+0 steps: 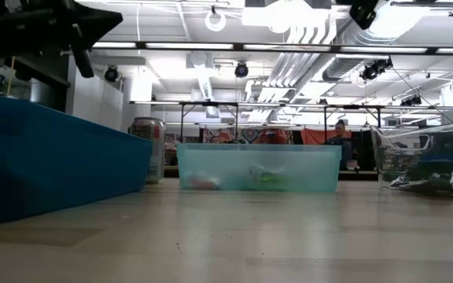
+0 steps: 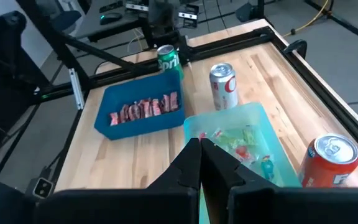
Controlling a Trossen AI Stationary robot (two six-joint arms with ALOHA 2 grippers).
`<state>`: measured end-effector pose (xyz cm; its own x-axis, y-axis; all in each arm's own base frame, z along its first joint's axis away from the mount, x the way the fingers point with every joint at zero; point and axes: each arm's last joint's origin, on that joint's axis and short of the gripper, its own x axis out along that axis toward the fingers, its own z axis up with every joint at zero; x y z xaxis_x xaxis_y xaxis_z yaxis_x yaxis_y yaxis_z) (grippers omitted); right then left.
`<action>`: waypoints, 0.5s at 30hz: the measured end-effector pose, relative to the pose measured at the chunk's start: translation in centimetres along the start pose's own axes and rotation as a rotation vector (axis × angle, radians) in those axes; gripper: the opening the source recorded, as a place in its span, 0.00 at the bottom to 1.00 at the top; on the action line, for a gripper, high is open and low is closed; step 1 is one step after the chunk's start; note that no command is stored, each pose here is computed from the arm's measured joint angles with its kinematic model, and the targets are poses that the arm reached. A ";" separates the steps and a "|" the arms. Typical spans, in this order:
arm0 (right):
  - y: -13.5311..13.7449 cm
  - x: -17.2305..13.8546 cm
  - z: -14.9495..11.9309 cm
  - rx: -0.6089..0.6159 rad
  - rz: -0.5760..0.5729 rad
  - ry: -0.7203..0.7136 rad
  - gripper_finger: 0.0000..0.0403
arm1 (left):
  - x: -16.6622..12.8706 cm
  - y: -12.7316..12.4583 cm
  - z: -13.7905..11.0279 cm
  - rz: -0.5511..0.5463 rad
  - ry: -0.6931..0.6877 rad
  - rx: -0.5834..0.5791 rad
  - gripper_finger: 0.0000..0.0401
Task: Organize candy in baskets
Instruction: Return to Home Position
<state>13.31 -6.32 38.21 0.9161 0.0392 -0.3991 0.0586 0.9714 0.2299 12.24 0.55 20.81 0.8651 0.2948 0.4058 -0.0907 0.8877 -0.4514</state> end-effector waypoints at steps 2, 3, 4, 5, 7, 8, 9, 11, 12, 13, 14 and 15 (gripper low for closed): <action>0.5 -0.9 -0.3 -0.006 0.000 -0.007 0.00 | 0.0 0.1 0.1 0.009 -0.011 -0.016 0.00; 0.8 -1.3 -0.5 -0.011 0.000 -0.015 0.00 | 0.0 0.1 0.2 0.010 -0.015 -0.025 0.00; 1.0 -1.7 -0.8 -0.013 0.000 -0.019 0.00 | 0.0 0.1 0.2 0.011 -0.017 -0.043 0.00; 1.2 -2.0 -1.2 -0.014 0.000 -0.026 0.00 | 0.0 0.2 0.2 0.012 -0.018 -0.065 0.00; 1.5 -2.6 -2.2 -0.014 0.000 -0.046 0.00 | 0.0 0.2 0.2 0.011 -0.016 -0.085 0.00; 1.7 -2.8 -2.9 -0.006 -0.001 -0.056 0.00 | 0.0 0.2 0.2 0.011 -0.014 -0.088 0.00; 1.8 -3.0 -3.6 -0.003 -0.002 -0.067 0.00 | 0.0 0.2 0.2 0.011 -0.013 -0.089 0.00; 1.8 -3.0 -5.1 0.018 0.000 -0.112 0.00 | 0.0 0.2 0.2 0.011 -0.013 -0.089 0.00; 1.8 -2.9 -5.8 0.032 0.004 -0.146 0.00 | 0.0 0.2 0.2 0.011 -0.012 -0.089 0.00; 1.7 -2.8 -6.4 0.049 0.010 -0.186 0.00 | 0.0 0.2 0.1 0.012 -0.011 -0.088 0.00; 1.5 -2.6 -6.9 0.064 0.019 -0.232 0.00 | 0.0 0.2 0.1 0.012 -0.010 -0.088 0.00; 1.4 -2.3 -7.5 0.077 0.029 -0.280 0.00 | 0.0 0.2 0.1 0.012 -0.010 -0.088 0.00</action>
<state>8.37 -3.34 32.80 0.9911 -0.0100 -0.1328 0.0509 0.9497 0.3090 12.16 0.77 20.83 0.8593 0.3093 0.4074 -0.0573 0.8496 -0.5242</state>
